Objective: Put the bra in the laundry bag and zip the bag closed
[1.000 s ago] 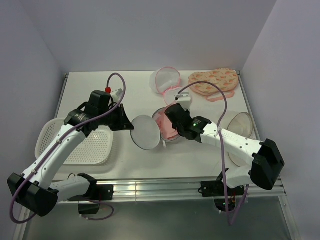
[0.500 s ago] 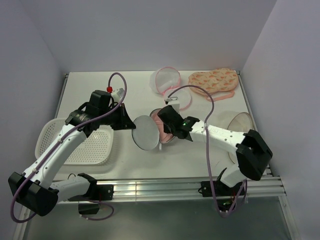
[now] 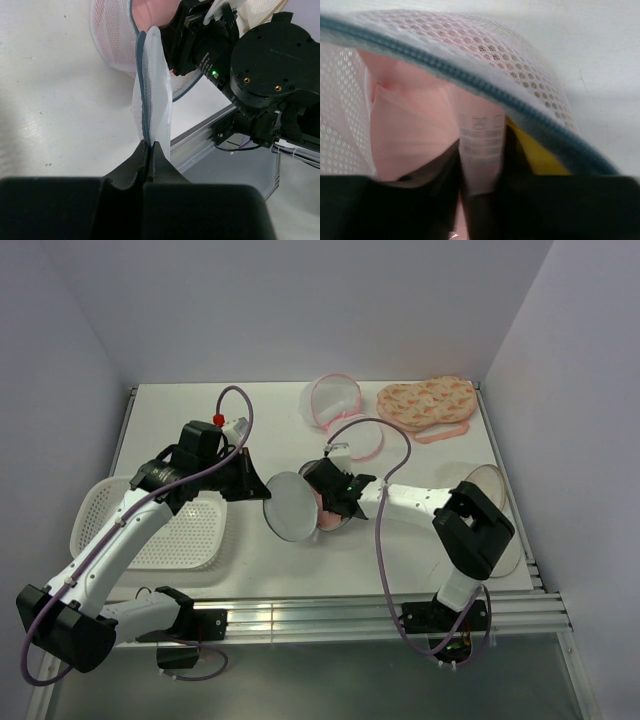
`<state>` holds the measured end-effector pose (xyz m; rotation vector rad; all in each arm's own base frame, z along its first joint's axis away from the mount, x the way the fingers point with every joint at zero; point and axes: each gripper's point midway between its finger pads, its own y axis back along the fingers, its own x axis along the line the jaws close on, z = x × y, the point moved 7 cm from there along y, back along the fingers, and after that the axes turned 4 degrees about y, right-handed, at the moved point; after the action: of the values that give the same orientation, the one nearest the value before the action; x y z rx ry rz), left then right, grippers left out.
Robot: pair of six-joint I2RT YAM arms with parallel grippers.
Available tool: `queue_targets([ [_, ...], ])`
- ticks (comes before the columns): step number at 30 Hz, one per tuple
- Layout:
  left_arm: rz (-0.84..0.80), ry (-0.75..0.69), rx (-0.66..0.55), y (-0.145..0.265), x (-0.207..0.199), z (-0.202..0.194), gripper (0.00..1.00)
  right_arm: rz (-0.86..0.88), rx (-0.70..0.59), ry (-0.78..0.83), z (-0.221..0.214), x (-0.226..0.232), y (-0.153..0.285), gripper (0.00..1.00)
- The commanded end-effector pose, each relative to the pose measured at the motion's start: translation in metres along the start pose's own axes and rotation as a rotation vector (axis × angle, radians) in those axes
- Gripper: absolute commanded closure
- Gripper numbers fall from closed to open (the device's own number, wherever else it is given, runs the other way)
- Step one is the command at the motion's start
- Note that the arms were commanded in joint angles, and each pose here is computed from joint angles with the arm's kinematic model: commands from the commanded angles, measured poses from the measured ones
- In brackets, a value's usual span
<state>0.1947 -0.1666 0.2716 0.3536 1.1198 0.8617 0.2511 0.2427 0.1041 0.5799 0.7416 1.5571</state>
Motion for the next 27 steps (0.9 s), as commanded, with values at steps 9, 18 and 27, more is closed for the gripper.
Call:
queue_targets([
  [9, -0.027, -0.039, -0.058, 0.015, -0.010, 0.007, 1.00, 0.039, -0.131, -0.051, 0.049, -0.012, 0.057, 0.32],
  [18, -0.023, -0.030, -0.054, 0.012, -0.008, 0.008, 0.99, 0.120, -0.229, -0.093, 0.076, -0.022, 0.106, 0.25],
  [27, -0.031, -0.023, -0.052, 0.010, -0.010, 0.010, 0.98, 0.307, -0.349, -0.051, 0.071, 0.005, 0.172, 0.28],
])
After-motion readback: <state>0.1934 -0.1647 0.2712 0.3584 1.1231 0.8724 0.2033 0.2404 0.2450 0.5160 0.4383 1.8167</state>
